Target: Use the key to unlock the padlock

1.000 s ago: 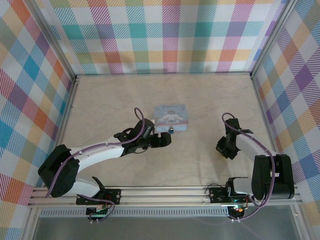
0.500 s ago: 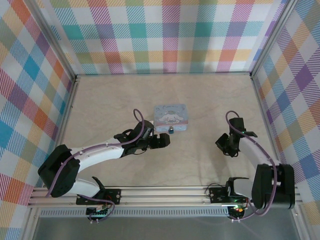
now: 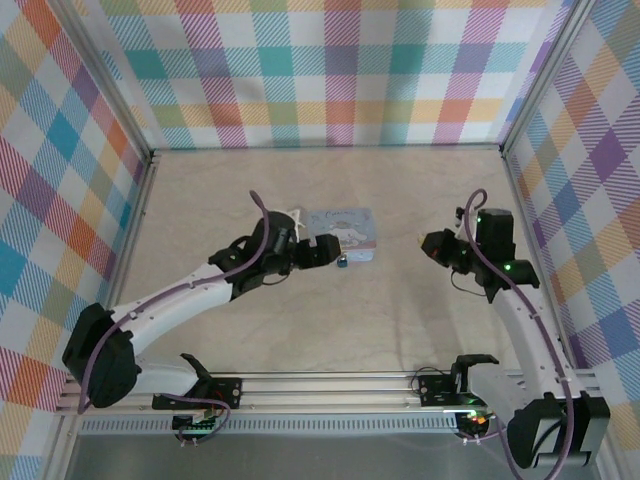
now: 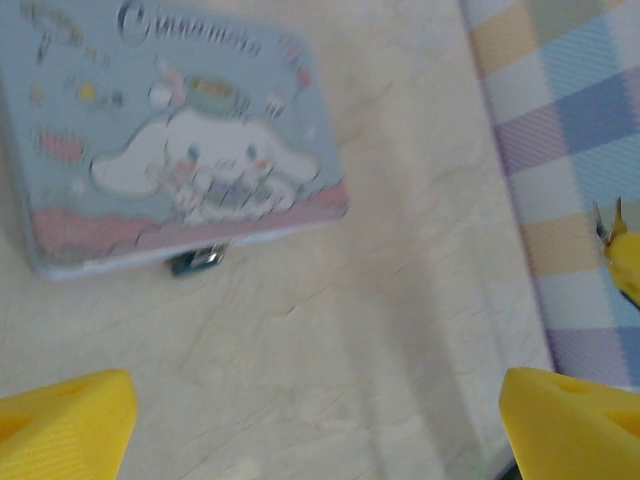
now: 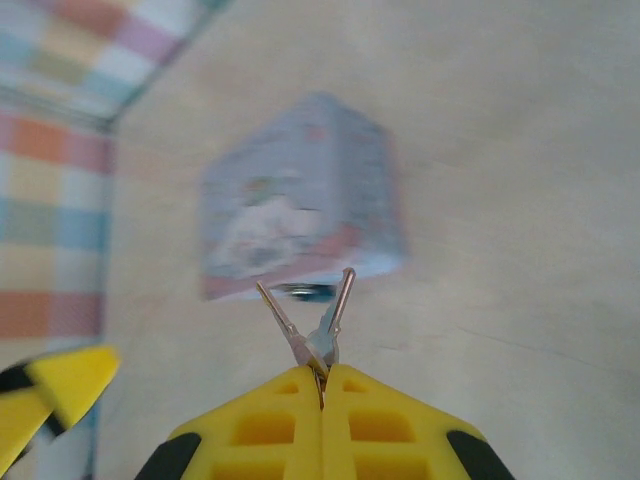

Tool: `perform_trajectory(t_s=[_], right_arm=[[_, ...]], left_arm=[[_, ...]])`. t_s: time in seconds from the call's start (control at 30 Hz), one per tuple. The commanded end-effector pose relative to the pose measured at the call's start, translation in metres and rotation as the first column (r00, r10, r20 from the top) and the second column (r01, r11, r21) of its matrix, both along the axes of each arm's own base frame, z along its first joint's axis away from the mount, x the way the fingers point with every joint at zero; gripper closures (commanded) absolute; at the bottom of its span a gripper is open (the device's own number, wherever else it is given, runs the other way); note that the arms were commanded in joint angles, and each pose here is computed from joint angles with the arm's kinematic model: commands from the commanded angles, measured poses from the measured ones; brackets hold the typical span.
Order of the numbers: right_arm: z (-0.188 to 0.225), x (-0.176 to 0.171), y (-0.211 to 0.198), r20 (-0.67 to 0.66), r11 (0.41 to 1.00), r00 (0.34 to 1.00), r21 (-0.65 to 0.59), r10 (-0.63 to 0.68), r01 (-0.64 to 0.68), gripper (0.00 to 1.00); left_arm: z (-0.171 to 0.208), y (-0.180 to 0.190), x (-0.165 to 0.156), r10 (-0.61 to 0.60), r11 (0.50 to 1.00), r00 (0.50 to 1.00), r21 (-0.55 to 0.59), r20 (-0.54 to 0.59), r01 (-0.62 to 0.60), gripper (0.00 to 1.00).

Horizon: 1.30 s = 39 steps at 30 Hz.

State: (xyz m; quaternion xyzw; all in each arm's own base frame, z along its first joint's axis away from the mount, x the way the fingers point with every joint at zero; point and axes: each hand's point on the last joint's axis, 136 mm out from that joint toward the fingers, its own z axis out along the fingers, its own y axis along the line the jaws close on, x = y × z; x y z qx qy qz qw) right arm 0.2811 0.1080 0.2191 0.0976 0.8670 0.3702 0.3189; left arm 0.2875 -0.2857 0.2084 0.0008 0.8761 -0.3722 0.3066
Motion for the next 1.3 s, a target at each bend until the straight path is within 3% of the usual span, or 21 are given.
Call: perform_trajectory(t_s=[0.0,0.17,0.5,0.7,0.83,1.27], right_arm=[[0.07,-0.014,0.043,0.268,0.947,0.923,0.088,0.276,-0.309,0.96],[0.105,-0.03,0.071,0.394,0.892,0.824,0.026,0.407,-0.452,0.96],[0.107,-0.035,0.11,0.401,0.839,0.768,0.0,0.499,-0.545,0.97],[0.098,-0.036,0.125,0.373,0.82,0.763,0.012,0.528,-0.572,0.98],[0.096,-0.038,0.132,0.371,0.808,0.755,0.021,0.541,-0.589,0.98],[0.094,-0.038,0.146,0.378,0.787,0.74,0.044,0.557,-0.615,0.98]], left_arm=[[0.04,-0.002,-0.001,-0.06,0.996,0.997,-0.07,0.049,0.063,0.07],[0.082,-0.003,-0.001,-0.102,0.978,0.989,-0.168,0.107,0.12,0.14],[0.149,-0.023,-0.018,-0.234,0.904,0.941,-0.301,0.245,0.303,0.29],[0.157,-0.034,-0.018,-0.275,0.871,0.927,-0.342,0.253,0.352,0.39],[0.154,-0.044,-0.02,-0.308,0.855,0.918,-0.351,0.251,0.382,0.41],[0.15,-0.059,-0.026,-0.35,0.84,0.907,-0.351,0.234,0.414,0.57]])
